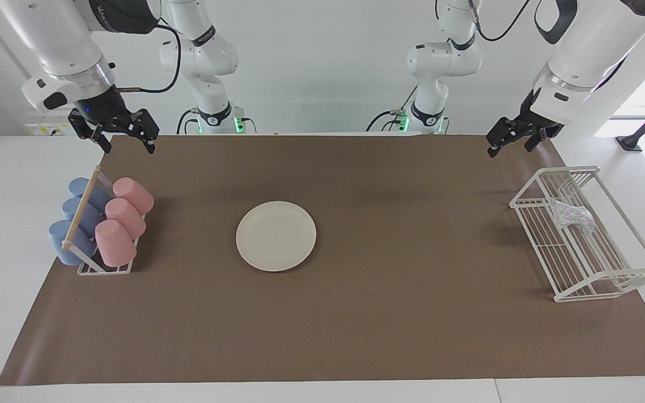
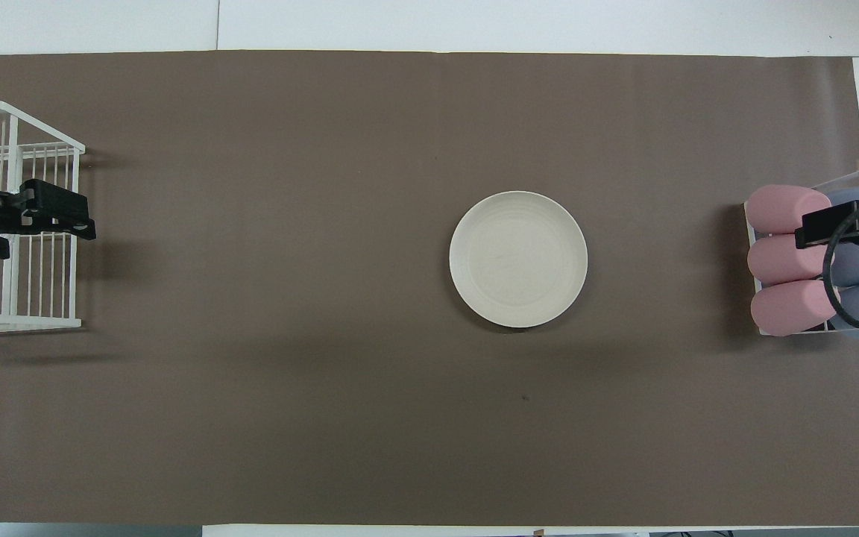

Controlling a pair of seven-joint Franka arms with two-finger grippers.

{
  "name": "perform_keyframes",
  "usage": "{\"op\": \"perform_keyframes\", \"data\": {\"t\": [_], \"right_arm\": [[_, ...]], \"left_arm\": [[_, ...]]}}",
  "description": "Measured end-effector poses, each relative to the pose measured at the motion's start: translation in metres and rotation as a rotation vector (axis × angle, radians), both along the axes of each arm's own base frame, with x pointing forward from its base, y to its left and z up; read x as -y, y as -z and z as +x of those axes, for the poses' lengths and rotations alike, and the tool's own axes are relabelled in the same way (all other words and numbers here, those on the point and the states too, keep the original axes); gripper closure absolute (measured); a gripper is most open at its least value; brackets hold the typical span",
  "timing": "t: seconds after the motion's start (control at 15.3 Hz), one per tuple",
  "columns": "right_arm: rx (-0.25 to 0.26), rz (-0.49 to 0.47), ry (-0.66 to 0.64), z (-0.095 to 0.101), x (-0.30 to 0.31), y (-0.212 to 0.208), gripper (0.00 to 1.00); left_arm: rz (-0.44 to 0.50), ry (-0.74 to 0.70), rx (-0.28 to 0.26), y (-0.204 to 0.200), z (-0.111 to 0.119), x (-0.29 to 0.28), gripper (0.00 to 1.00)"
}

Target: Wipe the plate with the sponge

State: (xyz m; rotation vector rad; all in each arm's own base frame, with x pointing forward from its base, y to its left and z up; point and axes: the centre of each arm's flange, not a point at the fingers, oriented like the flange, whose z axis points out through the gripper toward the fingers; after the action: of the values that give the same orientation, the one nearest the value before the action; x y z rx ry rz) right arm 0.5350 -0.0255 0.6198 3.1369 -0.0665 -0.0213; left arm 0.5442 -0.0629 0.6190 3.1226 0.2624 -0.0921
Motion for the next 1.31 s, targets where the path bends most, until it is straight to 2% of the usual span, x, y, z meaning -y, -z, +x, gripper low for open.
{"op": "perform_keyframes", "data": {"t": [0.33, 0.52, 0.65, 1.05, 1.31], "right_arm": [[0.000, 0.000, 0.000, 0.000, 0.000, 0.000, 0.00], [0.000, 0.000, 0.000, 0.000, 0.000, 0.000, 0.00], [0.000, 0.000, 0.000, 0.000, 0.000, 0.000, 0.00], [0.000, 0.000, 0.000, 0.000, 0.000, 0.000, 0.00], [0.000, 0.000, 0.000, 0.000, 0.000, 0.000, 0.00]], "left_arm": [[0.269, 0.001, -0.027, 0.038, 0.014, -0.009, 0.00], [0.475, 0.064, -0.063, 0.088, 0.042, -0.012, 0.00], [0.581, 0.110, -0.078, 0.125, 0.061, -0.012, 0.00], [0.892, 0.252, -0.169, 0.214, 0.095, -0.026, 0.00], [0.949, 0.311, -0.194, 0.235, 0.102, -0.024, 0.00]]}}
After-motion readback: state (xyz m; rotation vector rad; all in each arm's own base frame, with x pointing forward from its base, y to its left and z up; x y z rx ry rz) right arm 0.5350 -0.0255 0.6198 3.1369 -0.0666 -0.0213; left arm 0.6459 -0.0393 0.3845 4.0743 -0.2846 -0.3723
